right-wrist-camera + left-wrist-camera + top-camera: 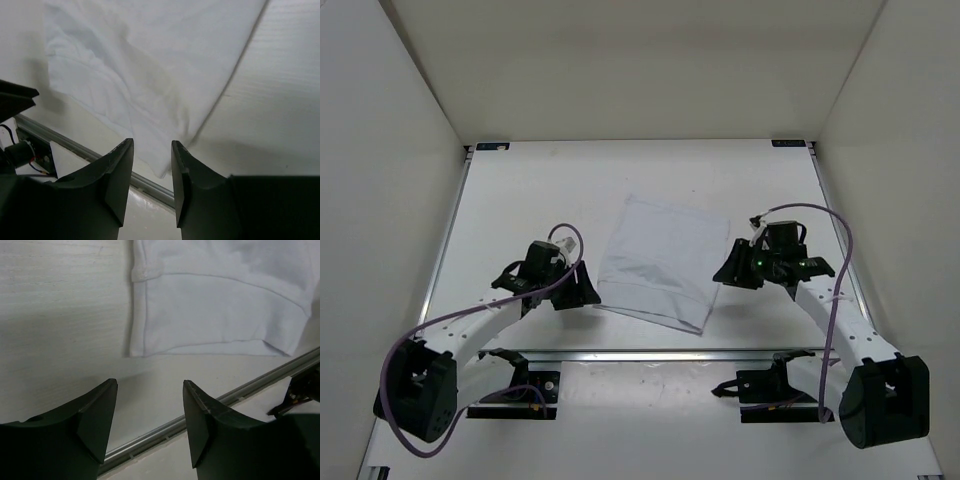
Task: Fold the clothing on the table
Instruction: Flatten the skirt out
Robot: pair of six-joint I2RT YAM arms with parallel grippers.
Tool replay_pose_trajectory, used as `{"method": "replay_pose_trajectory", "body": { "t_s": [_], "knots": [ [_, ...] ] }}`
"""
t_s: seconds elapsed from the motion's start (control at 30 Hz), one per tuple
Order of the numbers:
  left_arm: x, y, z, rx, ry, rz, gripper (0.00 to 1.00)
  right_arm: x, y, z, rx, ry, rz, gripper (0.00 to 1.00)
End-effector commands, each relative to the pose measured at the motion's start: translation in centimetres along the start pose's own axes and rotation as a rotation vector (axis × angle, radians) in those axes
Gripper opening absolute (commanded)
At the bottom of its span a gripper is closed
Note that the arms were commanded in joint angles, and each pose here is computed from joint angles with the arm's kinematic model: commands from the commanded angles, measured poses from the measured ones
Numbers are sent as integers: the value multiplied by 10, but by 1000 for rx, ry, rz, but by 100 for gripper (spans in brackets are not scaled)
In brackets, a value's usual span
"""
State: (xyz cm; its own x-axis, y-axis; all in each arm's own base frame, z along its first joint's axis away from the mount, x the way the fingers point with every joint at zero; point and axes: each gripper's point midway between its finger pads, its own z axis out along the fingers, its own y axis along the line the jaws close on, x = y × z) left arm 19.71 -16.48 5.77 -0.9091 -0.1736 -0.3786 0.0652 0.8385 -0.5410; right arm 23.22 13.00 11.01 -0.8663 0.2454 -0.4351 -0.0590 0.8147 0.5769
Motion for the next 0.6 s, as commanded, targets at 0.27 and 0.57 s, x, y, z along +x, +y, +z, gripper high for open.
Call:
{"method": "replay_pose_trajectory", "body": {
  "t_s": [0.27,0.57],
  "knots": [
    [-37,-9,24,-44,-31,39,62,82,-21,18,86,147,226,32],
    [-24,-14,47,-62,68,68,51,98,-12,30,-24,167,290,34]
  ]
}}
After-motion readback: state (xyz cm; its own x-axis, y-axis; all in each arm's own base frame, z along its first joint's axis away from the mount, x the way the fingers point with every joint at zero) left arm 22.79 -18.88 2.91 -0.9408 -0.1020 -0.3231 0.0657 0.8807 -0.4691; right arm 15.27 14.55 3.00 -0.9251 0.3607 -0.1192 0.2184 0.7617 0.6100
